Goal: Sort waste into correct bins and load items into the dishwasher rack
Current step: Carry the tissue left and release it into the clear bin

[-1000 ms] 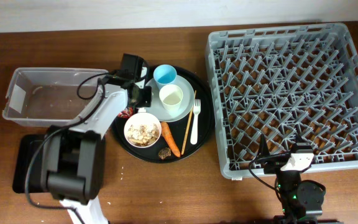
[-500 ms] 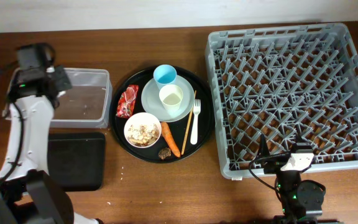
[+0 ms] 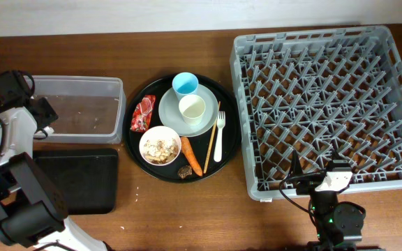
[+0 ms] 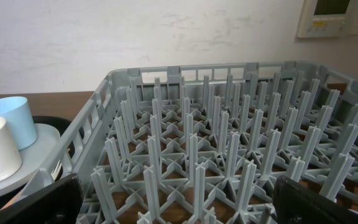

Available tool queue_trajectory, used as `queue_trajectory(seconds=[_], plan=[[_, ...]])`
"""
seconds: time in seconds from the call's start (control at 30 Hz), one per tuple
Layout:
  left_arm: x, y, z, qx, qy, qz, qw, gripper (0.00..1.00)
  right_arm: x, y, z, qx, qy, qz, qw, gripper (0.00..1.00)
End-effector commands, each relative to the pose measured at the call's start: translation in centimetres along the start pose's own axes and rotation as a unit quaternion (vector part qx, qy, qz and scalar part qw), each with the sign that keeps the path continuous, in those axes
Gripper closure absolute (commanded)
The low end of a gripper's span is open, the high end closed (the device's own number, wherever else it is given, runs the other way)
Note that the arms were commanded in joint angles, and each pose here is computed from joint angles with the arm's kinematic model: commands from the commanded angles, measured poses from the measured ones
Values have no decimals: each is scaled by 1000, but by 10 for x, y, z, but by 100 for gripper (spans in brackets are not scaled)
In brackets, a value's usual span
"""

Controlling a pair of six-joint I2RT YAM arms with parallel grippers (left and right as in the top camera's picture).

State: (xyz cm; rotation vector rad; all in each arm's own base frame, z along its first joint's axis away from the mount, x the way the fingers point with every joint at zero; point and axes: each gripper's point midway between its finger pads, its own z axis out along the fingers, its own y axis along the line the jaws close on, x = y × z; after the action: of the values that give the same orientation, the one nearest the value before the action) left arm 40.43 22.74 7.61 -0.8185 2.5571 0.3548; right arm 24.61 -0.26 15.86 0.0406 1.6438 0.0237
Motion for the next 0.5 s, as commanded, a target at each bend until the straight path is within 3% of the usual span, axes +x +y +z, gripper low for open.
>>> queue_trajectory(seconds=[0.0,0.13,0.23,0.27,0.33,0.47], plan=[[12,3,1,-7,26,7,1000,99,3,-3,0,8,2,-3,1000,1],[22,8,-2,-18,47,3,999,100,3,-3,0,8,2,-3,1000,1],[4,10,-9,-24,18,-2,1000,98,3,-3,0,8,2,-3,1000,1],[-6,8,-9,-20,-3,-6,1000,84,3,-3,0,8,2,-3,1000,1],[-29,4,-10,-11,-50,-17,999,72,3,-3,0,8,2,-3,1000,1],[-34,-8,-1,19,-62,-18,998,71,3,-3,0,8,2,-3,1000,1]])
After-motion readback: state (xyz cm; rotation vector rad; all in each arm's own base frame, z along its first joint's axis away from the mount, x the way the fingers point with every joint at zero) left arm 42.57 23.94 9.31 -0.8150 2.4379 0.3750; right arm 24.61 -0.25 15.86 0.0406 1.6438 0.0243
